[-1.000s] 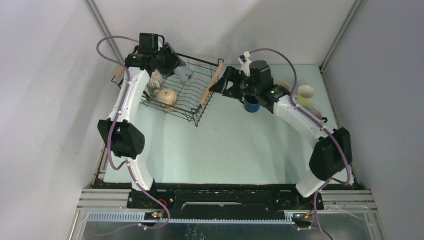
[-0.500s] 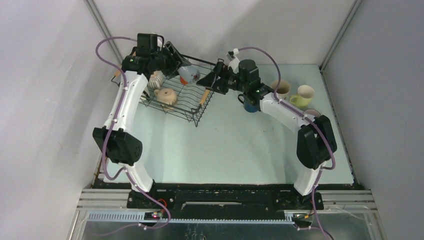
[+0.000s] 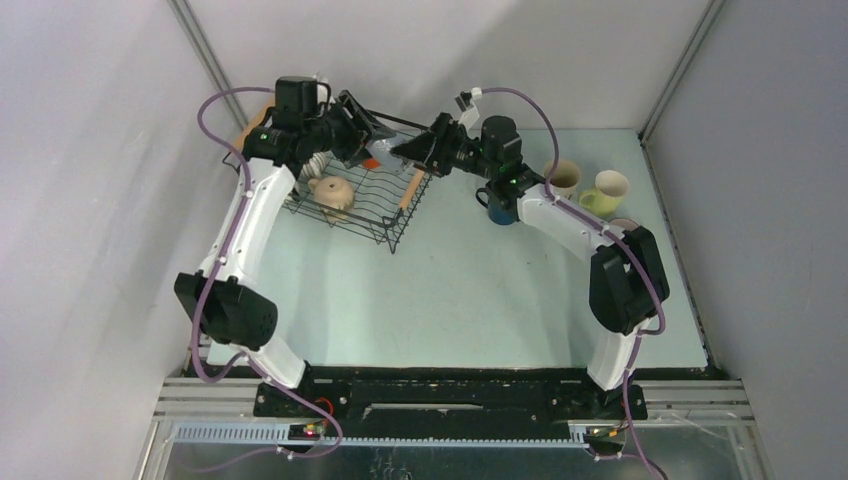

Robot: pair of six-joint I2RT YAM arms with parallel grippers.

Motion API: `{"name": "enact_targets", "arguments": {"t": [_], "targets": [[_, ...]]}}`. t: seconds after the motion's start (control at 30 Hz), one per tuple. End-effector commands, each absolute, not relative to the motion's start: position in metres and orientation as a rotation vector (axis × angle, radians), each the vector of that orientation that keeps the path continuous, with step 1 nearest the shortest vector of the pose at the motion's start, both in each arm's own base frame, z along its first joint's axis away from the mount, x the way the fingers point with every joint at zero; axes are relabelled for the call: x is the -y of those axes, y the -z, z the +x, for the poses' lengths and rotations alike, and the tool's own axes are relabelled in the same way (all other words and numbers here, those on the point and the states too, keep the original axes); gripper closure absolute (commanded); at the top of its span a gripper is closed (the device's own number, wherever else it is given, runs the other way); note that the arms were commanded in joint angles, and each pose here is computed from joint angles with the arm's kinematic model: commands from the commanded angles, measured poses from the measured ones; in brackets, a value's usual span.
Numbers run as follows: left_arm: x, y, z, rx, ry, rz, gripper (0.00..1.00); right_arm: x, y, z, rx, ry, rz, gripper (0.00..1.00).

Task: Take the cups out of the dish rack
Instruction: Place the cup at the center of the board.

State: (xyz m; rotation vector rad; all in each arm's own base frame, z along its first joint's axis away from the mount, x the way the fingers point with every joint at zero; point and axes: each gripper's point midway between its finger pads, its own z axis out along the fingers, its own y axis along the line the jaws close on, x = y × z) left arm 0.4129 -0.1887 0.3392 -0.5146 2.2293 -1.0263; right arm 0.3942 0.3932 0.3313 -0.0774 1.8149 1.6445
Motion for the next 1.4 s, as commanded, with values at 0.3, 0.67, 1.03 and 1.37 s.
{"name": "enact_targets", "arguments": {"t": [0.3, 0.67, 1.03, 1.37], "targets": [[0.219, -0.382, 0.378, -2.05, 1.435, -0.496, 1.0, -0.384, -0.404, 0.367, -1.579, -1.809, -0.117, 0.69], [0.223, -0.38, 0.365, -1.974, 1.575, -0.535, 0.67, -0.378, -0.432, 0.349, -1.532, -1.809, -0.141, 1.0], [0.223, -0.385, 0.35, -1.936, 1.568, -0.422, 0.0, -0.366, -0.444, 0.344, -1.58, -1.606, -0.137, 1.0], [0.22, -0.378, 0.332, -1.941, 1.538, -0.334, 0.0, -0.338, -0.433, 0.337, -1.672, -1.41, -0.082, 1.0]]}}
